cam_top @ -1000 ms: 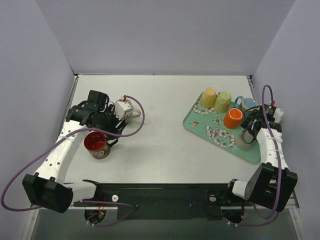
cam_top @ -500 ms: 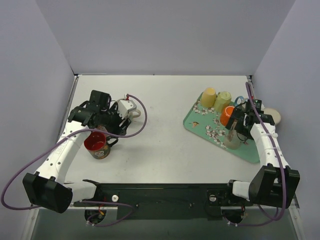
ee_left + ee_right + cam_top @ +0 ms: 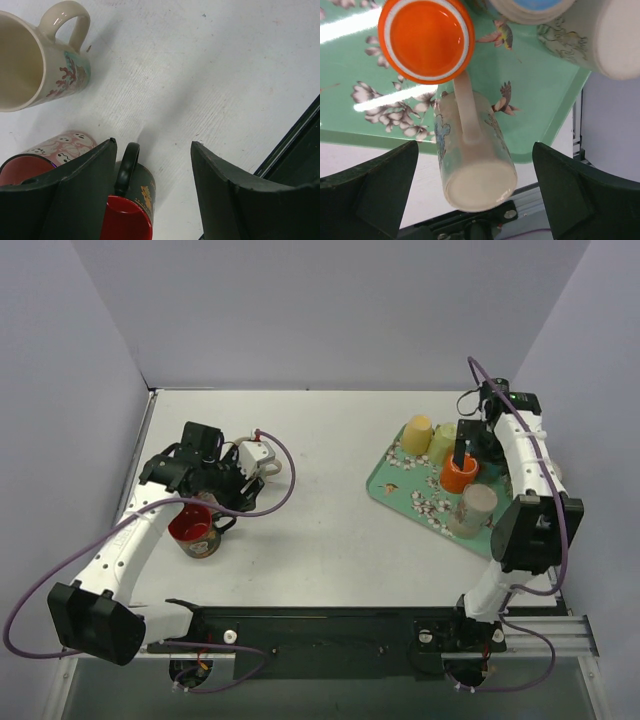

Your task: Turn the mug right side up

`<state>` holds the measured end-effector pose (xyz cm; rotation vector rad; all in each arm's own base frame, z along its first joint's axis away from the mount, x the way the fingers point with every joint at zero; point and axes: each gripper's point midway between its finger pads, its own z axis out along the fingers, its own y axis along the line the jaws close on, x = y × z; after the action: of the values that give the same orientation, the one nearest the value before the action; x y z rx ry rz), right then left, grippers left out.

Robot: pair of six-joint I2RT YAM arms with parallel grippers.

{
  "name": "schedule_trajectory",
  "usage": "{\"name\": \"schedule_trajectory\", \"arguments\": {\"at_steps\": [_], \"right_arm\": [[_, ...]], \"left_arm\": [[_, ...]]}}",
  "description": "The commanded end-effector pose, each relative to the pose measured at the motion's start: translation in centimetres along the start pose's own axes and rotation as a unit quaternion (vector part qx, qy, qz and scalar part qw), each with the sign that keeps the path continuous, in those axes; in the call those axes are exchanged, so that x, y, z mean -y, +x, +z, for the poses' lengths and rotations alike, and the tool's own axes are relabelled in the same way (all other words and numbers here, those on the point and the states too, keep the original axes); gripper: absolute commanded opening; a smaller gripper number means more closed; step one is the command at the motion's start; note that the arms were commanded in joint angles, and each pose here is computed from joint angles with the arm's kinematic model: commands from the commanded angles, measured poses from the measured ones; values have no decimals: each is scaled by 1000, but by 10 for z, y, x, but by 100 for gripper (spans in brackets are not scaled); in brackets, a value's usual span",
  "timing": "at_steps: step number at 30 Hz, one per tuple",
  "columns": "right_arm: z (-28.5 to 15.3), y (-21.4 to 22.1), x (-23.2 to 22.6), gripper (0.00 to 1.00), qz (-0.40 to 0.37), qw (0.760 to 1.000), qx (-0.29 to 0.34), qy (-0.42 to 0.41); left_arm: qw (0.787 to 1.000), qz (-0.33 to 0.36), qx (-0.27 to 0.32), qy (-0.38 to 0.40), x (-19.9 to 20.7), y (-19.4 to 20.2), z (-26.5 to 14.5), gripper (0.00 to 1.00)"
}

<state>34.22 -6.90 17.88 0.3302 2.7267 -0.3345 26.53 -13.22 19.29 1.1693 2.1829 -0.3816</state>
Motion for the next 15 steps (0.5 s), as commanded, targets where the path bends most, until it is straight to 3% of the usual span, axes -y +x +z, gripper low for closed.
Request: {"name": "schedule_trajectory", "arguments": {"at_steps": [1, 4, 12, 15], "right_arm": [[18, 38, 11, 88, -74, 988, -130, 48], [35, 43, 4, 71, -81, 983, -156, 41], [67, 53, 1, 47, -103, 976, -187, 52], [76, 58, 1, 24, -108, 972, -204, 53]], "left_arm": [[1000, 17, 22, 10, 0, -11, 4, 71], [1000, 18, 17, 11, -1, -9, 6, 71], [1000, 17, 20, 9, -1, -13, 4, 71], [1000, 15, 22, 9, -1, -14, 3, 71]]}}
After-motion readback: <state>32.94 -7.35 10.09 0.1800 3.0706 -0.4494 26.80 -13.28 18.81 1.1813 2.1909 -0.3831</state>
